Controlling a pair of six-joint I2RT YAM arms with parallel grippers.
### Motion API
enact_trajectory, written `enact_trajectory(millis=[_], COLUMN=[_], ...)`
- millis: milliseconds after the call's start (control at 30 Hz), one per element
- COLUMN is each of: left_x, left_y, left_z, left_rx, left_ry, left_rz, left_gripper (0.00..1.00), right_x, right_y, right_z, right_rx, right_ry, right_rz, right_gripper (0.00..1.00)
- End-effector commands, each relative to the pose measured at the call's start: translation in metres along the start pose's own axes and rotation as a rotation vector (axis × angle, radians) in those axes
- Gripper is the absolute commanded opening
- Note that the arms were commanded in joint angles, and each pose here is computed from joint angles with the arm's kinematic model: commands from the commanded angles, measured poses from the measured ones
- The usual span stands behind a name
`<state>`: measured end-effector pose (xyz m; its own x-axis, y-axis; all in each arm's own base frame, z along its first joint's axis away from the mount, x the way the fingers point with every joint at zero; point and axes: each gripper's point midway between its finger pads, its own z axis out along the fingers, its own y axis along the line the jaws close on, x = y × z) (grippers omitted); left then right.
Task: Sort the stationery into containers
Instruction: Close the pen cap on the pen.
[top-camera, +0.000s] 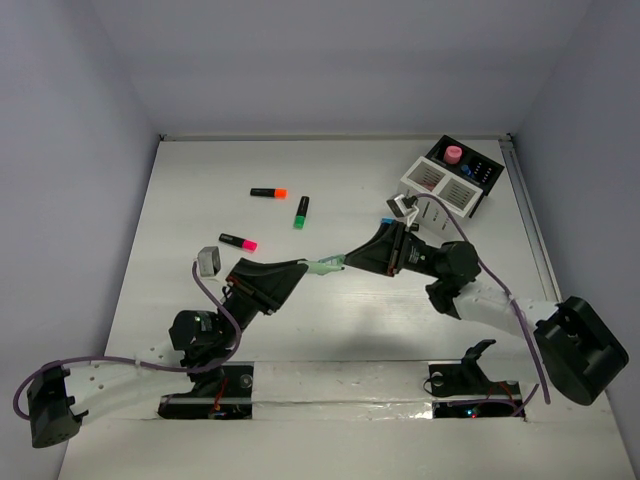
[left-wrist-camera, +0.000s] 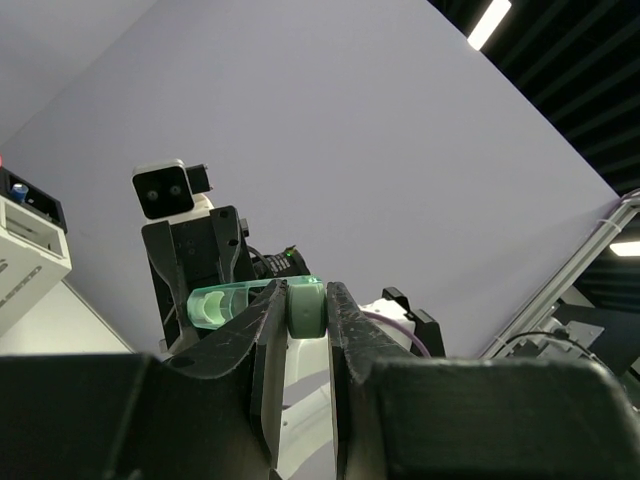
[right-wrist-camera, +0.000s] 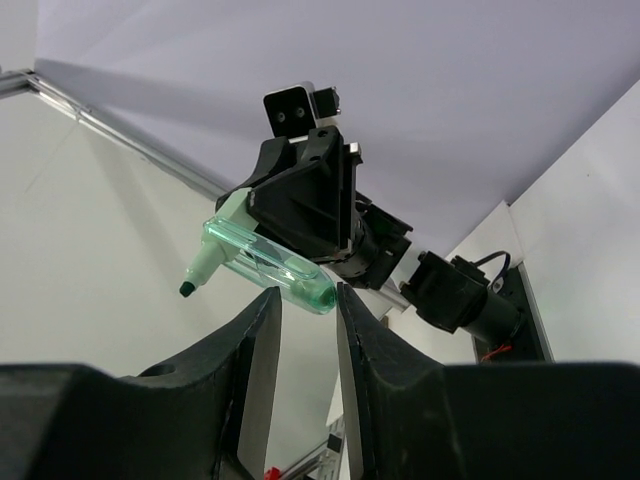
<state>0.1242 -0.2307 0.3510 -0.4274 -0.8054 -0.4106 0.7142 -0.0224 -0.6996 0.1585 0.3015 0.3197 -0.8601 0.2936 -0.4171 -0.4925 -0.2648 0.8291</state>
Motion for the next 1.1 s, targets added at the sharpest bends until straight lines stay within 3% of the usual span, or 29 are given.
enact_trajectory(millis=[0,400,633,933,1067], left_x=[0.006,0.011,0.015,0.023,0.024], left_y=[0.017,0.029,0.041,0.057,0.061], left_z=[-0.003,-0.005,-0.009,-0.016,-0.018], left_rx=[-0.051,-0.099,-0.139,-0.190,-0.207], left_ry=[0.009,0.017,0.026,0.044,0.046], left_rz=[0.018,0.011,0.017,0.021,0.026], left_gripper=[0.00,0.00,0.00,0.00,0.00], right_x=[0.010,0.012,0.015,0.016,0.017], right_y=[0.095,0.098,0.098,0.091,0.091], right_z=[-0.015,-0.019,-0.022,-0.021,-0.020], right_rx=[-0.372,-0.377,-0.375,-0.346,-0.349], right_ry=[-0.010,-0.023,-0.017,-0.009,-0.002], right_rz=[-0.337,-0.356,-0.367,-0.374,-0.379], right_gripper=[0.34,0.27,0.18,0.28,0.24])
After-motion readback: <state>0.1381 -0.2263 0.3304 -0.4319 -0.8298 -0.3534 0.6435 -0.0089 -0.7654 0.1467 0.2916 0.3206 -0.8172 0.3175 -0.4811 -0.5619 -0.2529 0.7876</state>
